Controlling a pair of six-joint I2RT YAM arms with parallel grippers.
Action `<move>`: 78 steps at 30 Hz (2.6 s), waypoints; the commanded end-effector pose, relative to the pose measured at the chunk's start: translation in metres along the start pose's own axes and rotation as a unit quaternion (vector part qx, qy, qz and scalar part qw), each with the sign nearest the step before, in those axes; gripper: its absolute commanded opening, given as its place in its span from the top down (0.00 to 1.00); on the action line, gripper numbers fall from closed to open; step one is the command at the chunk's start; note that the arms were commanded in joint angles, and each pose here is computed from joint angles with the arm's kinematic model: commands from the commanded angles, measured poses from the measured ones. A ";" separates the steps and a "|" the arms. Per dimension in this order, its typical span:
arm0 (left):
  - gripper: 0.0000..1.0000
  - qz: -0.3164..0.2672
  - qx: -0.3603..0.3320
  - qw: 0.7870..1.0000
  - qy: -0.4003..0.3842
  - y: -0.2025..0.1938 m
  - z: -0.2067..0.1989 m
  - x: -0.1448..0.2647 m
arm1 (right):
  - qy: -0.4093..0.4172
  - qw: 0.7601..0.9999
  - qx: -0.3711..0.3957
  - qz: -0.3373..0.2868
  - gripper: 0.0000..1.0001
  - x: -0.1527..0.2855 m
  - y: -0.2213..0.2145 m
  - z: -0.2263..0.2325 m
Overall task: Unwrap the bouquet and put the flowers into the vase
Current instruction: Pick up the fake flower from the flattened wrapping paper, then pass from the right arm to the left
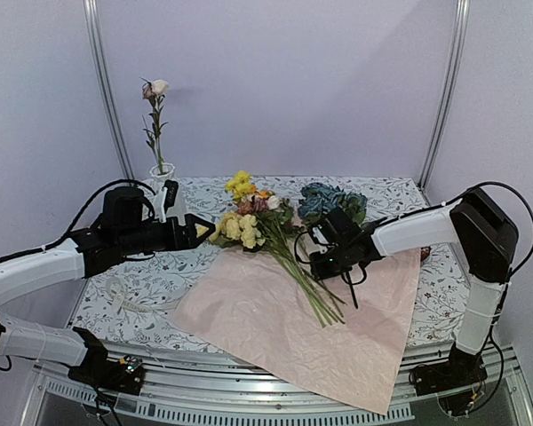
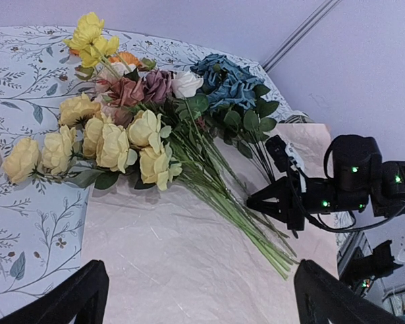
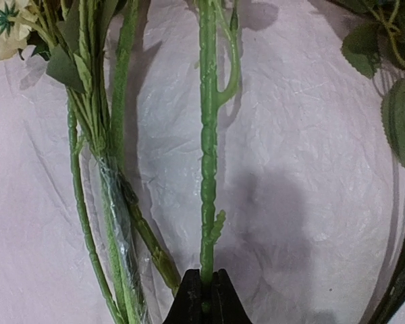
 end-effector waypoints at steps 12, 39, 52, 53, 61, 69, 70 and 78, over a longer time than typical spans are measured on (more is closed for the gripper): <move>0.02 -0.021 -0.001 0.999 -0.031 0.015 -0.016 0.005 | 0.096 0.977 -0.026 -0.190 0.97 0.118 0.061 0.024; 0.02 -0.210 -0.054 0.942 -0.256 0.060 -0.148 0.032 | 0.432 0.836 0.118 -0.317 0.96 0.242 0.020 0.179; 0.16 -0.219 -0.046 0.933 -0.281 0.060 -0.154 0.026 | 0.482 0.818 0.145 -0.278 0.96 0.220 -0.009 0.227; 0.22 -0.214 -0.046 0.935 -0.278 0.060 -0.154 0.024 | 0.484 0.817 0.146 -0.277 0.96 0.220 -0.010 0.229; 0.36 -0.208 -0.040 0.939 -0.271 0.056 -0.151 0.024 | 0.478 0.821 0.134 -0.283 0.96 0.221 -0.008 0.227; 0.50 -0.210 -0.041 0.938 -0.271 0.051 -0.148 0.029 | 0.473 0.822 0.131 -0.288 0.96 0.222 -0.007 0.224; 0.53 -0.211 -0.041 0.938 -0.272 0.052 -0.148 0.030 | 0.472 0.823 0.131 -0.287 0.96 0.221 -0.007 0.224; 0.83 -0.202 -0.045 0.939 -0.275 0.051 -0.151 0.027 | 0.473 0.823 0.131 -0.286 0.96 0.221 -0.007 0.225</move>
Point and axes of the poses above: each gripper's point midway between its finger pads, its own x axis back along the fingers, its own z axis along the line the jaws close on, y = z × x, the point moved 1 cm from there along x, back along the fingers, and after that the axes turned 10 degrees about -x, right-handed, at the moved point
